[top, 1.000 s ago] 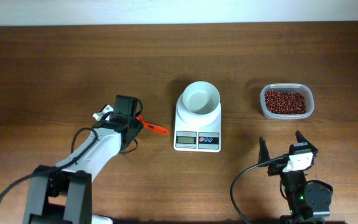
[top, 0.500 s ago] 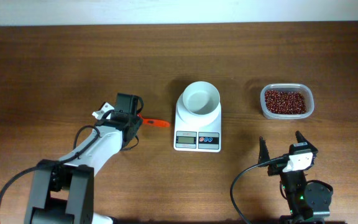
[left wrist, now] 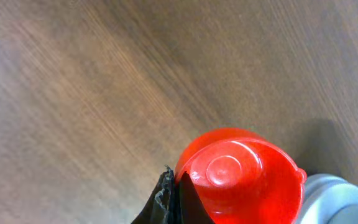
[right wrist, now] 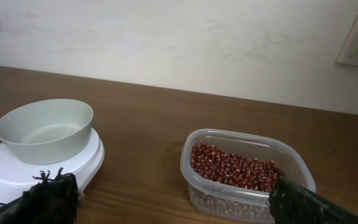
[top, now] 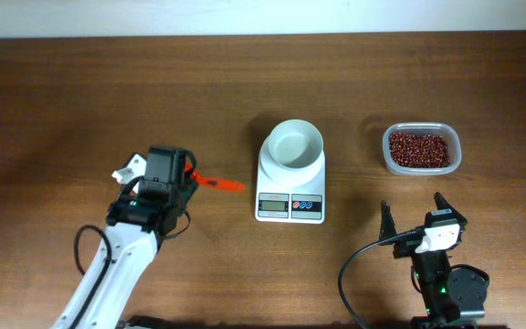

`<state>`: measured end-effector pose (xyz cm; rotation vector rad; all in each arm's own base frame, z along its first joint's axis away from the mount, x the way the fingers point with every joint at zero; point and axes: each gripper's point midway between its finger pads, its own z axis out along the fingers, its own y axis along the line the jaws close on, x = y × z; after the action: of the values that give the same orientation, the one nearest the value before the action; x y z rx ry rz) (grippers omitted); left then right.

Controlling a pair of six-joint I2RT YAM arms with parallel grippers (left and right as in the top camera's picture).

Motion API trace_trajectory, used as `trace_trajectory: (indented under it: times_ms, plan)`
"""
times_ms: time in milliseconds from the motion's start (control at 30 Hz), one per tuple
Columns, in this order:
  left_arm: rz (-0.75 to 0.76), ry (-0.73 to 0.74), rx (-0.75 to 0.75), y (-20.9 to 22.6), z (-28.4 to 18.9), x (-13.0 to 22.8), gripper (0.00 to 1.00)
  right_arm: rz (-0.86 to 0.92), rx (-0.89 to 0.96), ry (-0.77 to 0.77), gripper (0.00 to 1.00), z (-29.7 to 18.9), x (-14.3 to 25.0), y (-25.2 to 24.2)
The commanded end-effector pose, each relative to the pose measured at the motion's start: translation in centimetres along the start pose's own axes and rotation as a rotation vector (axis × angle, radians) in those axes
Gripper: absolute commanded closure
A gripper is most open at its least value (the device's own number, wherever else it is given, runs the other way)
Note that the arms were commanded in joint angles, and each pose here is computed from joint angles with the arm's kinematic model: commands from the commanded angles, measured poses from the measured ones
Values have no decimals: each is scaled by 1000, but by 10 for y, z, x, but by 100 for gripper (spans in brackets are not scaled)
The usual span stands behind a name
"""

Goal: Scoop and weigh 50g on scale
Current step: 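Lift the orange scoop with the left gripper toward the scale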

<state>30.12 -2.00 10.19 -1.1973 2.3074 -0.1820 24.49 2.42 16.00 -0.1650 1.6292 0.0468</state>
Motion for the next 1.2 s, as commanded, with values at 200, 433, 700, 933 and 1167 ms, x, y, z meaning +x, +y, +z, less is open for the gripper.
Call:
trace_trajectory:
  times_ms: [200,433,700,933,1167]
  plan:
    - [230,122,37,-11,-56,4,100,7,-5,3,1,0,2,2]
    - [231,123,38,-17,-75,-3,100,7,-5,3,1,0,2,2]
    - [252,135,53,-24,-77,9,100,7,-5,3,1,0,2,2]
    - [178,137,47,-30,-82,25,100,7,-5,3,1,0,2,2]
    - [189,103,6,-24,-84,29,100,7,-5,3,1,0,2,2]
